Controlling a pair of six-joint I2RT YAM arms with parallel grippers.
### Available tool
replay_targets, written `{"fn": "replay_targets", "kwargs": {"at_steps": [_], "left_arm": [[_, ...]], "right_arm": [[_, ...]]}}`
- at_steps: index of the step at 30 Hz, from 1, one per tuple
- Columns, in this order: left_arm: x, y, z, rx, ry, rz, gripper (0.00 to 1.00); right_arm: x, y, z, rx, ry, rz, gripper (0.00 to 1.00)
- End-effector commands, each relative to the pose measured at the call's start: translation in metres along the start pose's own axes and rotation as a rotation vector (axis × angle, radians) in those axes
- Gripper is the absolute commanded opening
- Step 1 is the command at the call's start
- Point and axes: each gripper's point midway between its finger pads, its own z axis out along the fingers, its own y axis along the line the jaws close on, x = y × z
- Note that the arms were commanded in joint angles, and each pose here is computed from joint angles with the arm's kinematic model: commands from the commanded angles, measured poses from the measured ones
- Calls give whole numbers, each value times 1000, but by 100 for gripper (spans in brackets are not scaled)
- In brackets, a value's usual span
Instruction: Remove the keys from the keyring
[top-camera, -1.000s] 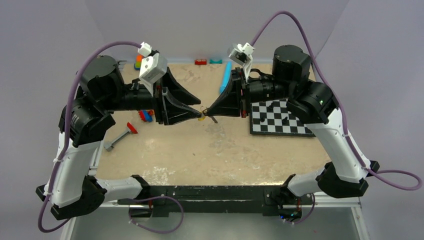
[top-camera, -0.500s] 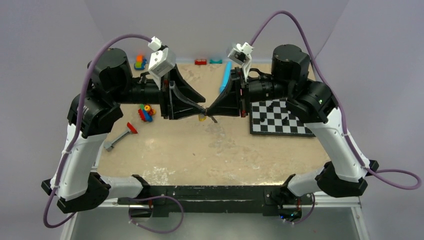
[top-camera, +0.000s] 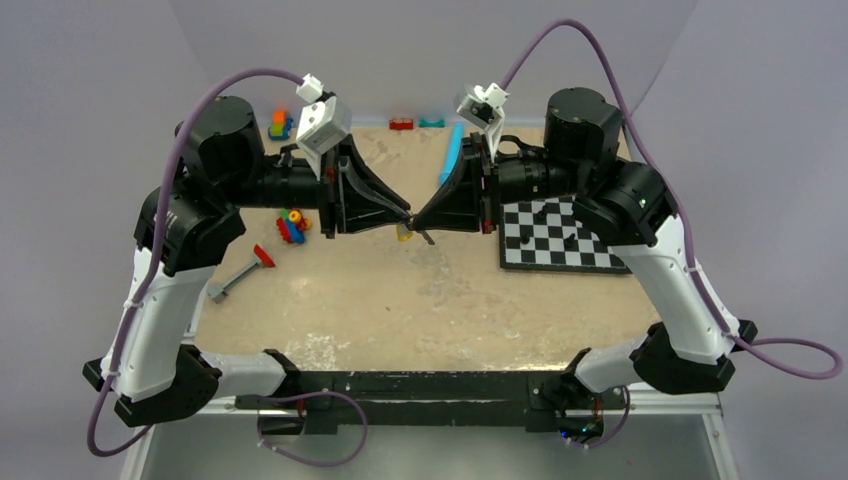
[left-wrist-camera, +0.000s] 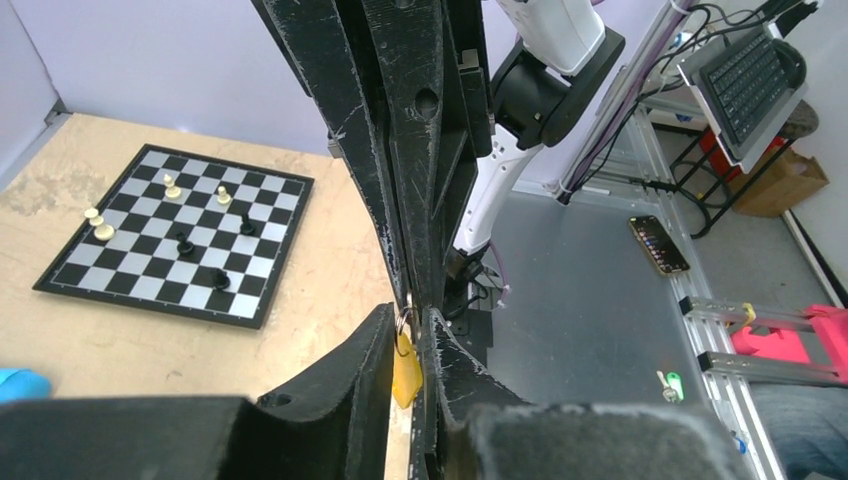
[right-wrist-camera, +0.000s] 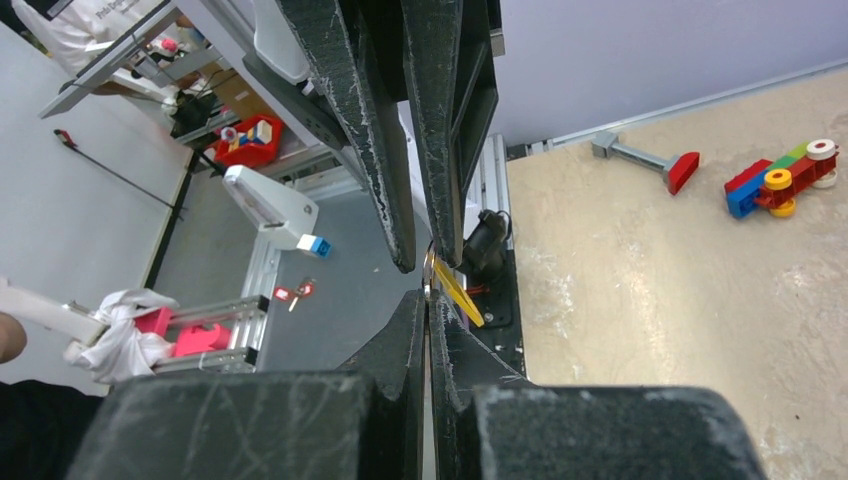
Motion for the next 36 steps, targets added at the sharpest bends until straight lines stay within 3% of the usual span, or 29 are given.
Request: {"fn": "replay_targets", "kwargs": {"at_steps": [1,6,13,26,36], "left_arm": [[-4,-5,-5,6,-17,14,14],[-4,-3,-3,3,-25,5,0],[-5,-3,-2,-2,-70,-28,0],[-42,8,-11,-93,-452,-173,0],[-59,17,-23,-146,-606,-193,0]], "right_arm": [[-15,13,-6,-29,-44,-59,0],[-15,13,-6,-31,-47,-58,0],[-18,12,-6,-26,-70,-58,0],[-36,13,-6,-23,-205,-60,0],[-44,13,-6,-25,-274,-56,0]]}}
